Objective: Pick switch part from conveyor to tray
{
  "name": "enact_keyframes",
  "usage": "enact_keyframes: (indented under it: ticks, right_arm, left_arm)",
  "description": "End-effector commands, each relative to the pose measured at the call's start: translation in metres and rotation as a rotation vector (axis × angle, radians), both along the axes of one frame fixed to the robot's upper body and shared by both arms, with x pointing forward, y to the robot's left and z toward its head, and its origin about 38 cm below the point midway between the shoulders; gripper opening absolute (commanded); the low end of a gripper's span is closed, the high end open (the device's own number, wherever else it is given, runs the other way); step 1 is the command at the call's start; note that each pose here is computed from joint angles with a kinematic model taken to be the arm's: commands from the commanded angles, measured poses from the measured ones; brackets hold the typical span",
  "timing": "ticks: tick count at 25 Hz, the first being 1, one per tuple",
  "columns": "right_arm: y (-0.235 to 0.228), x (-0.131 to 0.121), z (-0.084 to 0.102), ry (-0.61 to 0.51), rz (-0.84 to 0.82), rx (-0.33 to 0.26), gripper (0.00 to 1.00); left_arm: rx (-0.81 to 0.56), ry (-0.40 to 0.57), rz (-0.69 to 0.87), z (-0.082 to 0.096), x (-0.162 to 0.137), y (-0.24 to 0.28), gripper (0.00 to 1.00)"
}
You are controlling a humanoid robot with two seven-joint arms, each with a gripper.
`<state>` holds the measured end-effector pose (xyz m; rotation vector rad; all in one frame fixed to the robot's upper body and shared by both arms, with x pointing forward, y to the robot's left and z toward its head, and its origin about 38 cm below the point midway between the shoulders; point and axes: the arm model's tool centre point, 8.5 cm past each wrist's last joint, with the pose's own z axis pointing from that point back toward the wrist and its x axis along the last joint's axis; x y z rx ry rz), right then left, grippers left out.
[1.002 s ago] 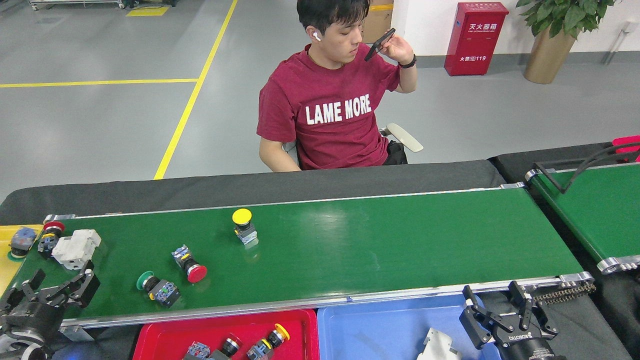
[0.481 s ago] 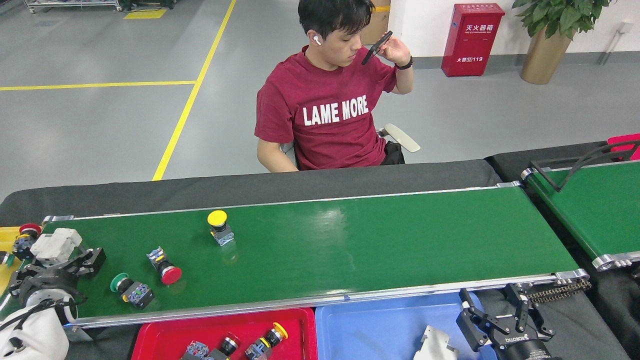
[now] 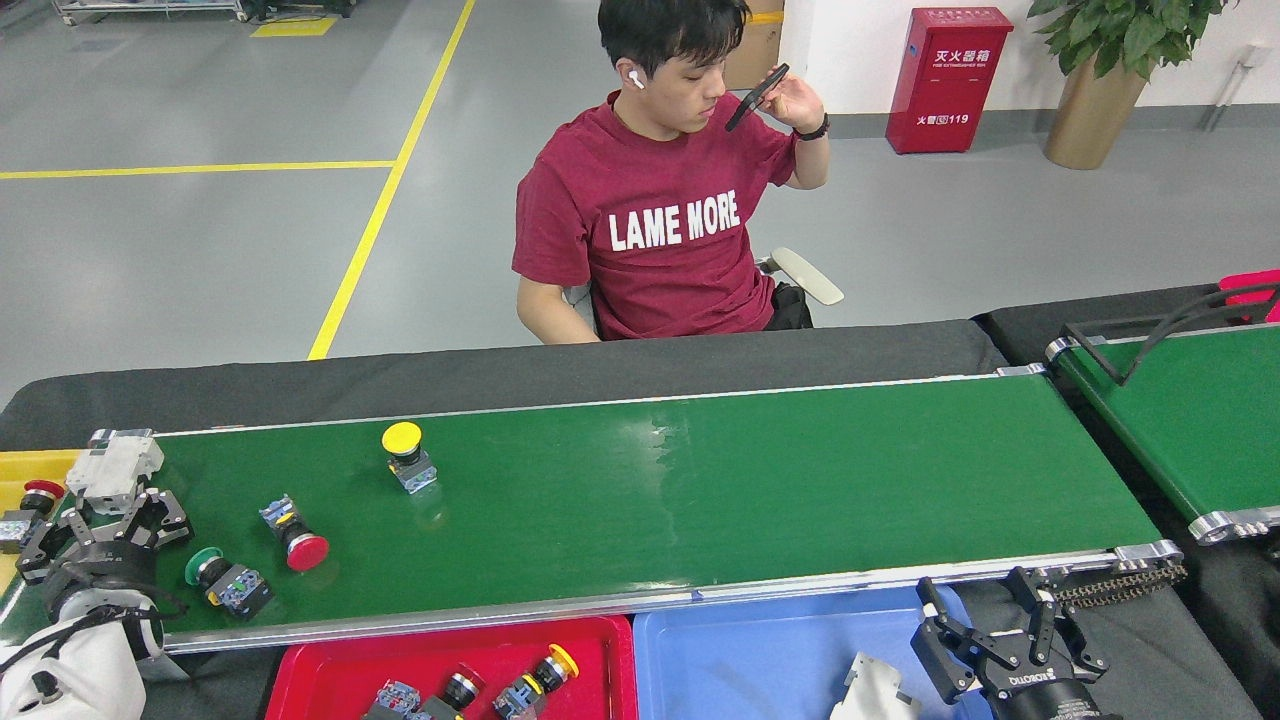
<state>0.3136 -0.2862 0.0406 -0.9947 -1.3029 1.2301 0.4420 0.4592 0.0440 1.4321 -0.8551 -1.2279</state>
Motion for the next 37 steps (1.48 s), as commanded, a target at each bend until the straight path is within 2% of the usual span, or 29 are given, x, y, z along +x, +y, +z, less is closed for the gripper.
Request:
enact_keyframes:
  ticks: [1,6,8,11,15,19,21,22,23,24,26,27,30,33,37]
  right_arm:
    - [-0.002,0.003,0.007,-0.026,0.005,-0.005,0.96]
    - [-0.002,0.0,0.004,-0.018,0.007,-0.006,0.96]
    - [-0.002,0.0,0.004,-0.018,0.007,-0.006,0.96]
    - [-0.002,-0.001,0.003,-0.015,0.007,-0.006,0.96]
    - [0.0,-0.003,0.001,-0.008,0.012,-0.007,0.96]
    - [0.0,-0.003,0.002,-0.009,0.014,-0.006,0.96]
    - [0.0,-0.004,0.001,-0.008,0.014,-0.006,0.96]
    - [0.0,-0.005,0.0,-0.005,0.014,-0.006,0.96]
    - [0.0,-0.005,0.0,-0.005,0.014,-0.006,0.96]
    - [0.0,-0.005,0.0,-0.005,0.014,-0.006,0.96]
    - [0.004,-0.006,-0.002,0.001,0.024,-0.006,0.96]
    - [0.004,-0.006,-0.002,0.002,0.025,-0.006,0.96]
    - [0.004,-0.008,-0.003,0.005,0.025,-0.005,0.96]
    - [0.004,-0.008,-0.003,0.005,0.026,-0.005,0.96]
    - [0.005,-0.008,-0.002,0.003,0.023,-0.002,0.96]
  left_arm:
    - [-0.007,-0.066,-0.105,0.022,0.004,-0.026,0.02]
    - [-0.118,-0.063,-0.255,0.033,-0.027,-0.137,0.04]
    - [-0.175,-0.097,-0.323,0.051,-0.047,-0.192,0.04]
    - [-0.149,-0.129,-0.467,0.072,-0.067,-0.273,0.05]
    - [-0.145,-0.108,-0.642,0.075,-0.092,-0.388,0.05]
    - [-0.158,-0.067,-0.773,0.074,-0.133,-0.463,0.07]
    - [-0.162,-0.026,-0.825,0.067,-0.152,-0.482,0.1]
    - [-0.17,0.005,-0.838,0.06,-0.162,-0.486,0.17]
    - [-0.173,0.03,-0.841,0.055,-0.167,-0.488,0.29]
    - [-0.173,0.062,-0.841,0.049,-0.171,-0.489,0.48]
    - [-0.175,0.116,-0.815,0.038,-0.177,-0.483,0.95]
    - [-0.181,0.128,-0.808,0.034,-0.182,-0.481,1.0]
    - [-0.199,0.13,-0.791,0.035,-0.194,-0.469,1.0]
    - [-0.207,0.168,-0.774,0.022,-0.205,-0.461,1.0]
    - [-0.191,0.166,-0.681,0.015,-0.193,-0.433,1.0]
